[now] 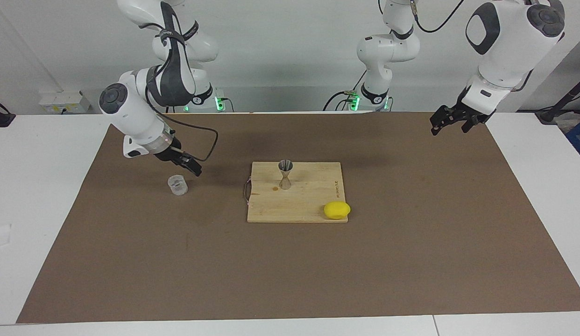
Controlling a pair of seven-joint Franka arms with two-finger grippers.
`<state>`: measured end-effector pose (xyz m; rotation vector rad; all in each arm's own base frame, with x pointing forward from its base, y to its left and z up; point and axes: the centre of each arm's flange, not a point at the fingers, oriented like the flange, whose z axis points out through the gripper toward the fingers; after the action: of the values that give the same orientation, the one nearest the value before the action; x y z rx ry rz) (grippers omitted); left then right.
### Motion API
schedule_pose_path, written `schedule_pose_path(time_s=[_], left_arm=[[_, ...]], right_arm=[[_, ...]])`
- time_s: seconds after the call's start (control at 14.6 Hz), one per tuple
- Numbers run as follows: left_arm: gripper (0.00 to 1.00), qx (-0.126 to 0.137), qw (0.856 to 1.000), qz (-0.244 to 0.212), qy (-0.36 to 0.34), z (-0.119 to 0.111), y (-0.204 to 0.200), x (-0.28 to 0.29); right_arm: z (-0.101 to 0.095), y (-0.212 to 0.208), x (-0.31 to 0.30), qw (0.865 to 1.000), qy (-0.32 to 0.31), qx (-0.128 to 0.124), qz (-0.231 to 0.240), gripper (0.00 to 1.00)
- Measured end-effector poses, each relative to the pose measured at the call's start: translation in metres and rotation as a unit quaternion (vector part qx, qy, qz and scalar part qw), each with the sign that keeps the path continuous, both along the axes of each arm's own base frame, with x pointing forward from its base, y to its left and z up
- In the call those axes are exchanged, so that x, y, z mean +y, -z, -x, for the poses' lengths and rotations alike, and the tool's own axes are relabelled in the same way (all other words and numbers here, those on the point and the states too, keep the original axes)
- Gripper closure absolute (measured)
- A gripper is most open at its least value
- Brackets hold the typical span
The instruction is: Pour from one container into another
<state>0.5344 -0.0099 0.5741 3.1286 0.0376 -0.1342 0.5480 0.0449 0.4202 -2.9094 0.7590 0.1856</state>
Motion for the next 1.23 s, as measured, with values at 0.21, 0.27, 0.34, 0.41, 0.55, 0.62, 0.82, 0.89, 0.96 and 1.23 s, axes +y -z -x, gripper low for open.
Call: schedule_pose_path(time_s=[0.21, 0.27, 0.34, 0.41, 0.55, 0.62, 0.82, 0.89, 0.96, 1.23], left_arm=[[0.0, 0.0, 1.0, 0.0, 0.0, 0.0, 0.0, 0.0], [0.0, 0.0, 1.0, 0.0, 0.0, 0.0, 0.0, 0.0], [0.0, 0.0, 1.0, 0.0, 0.0, 0.0, 0.0, 0.0], [0.0, 0.0, 1.0, 0.0, 0.0, 0.0, 0.0, 0.0], [0.0, 0.0, 1.0, 0.0, 0.0, 0.0, 0.0, 0.0], [0.0, 0.0, 1.0, 0.0, 0.0, 0.0, 0.0, 0.0], [0.0, 0.0, 1.0, 0.0, 0.0, 0.0, 0.0, 0.0], [0.0, 0.0, 1.0, 0.0, 0.0, 0.0, 0.0, 0.0], [0.0, 0.0, 1.0, 0.0, 0.0, 0.0, 0.0, 0.0], [0.0, 0.0, 1.0, 0.0, 0.0, 0.0, 0.0, 0.0]], right_arm=[[-0.007, -0.046, 0.008, 0.996, -0.073, -0.037, 0.04, 0.0], [-0.007, -0.064, 0.01, 0.994, -0.094, -0.039, 0.047, 0.0], [-0.007, -0.083, 0.012, 0.992, -0.107, -0.039, 0.05, 0.0], [-0.007, -0.102, 0.012, 0.991, -0.114, -0.038, 0.05, 0.0], [-0.004, -0.137, 0.013, 0.991, -0.119, -0.036, 0.05, 0.0], [-0.002, -0.151, 0.013, 0.991, -0.121, -0.035, 0.05, 0.0], [0.006, -0.179, 0.013, 0.988, -0.14, -0.035, 0.049, 0.0], [0.009, -0.182, 0.013, 0.987, -0.152, -0.031, 0.048, 0.0], [0.012, -0.183, 0.013, 0.985, -0.163, -0.028, 0.048, 0.0], [0.013, -0.179, 0.011, 0.98, -0.192, -0.024, 0.049, 0.0]])
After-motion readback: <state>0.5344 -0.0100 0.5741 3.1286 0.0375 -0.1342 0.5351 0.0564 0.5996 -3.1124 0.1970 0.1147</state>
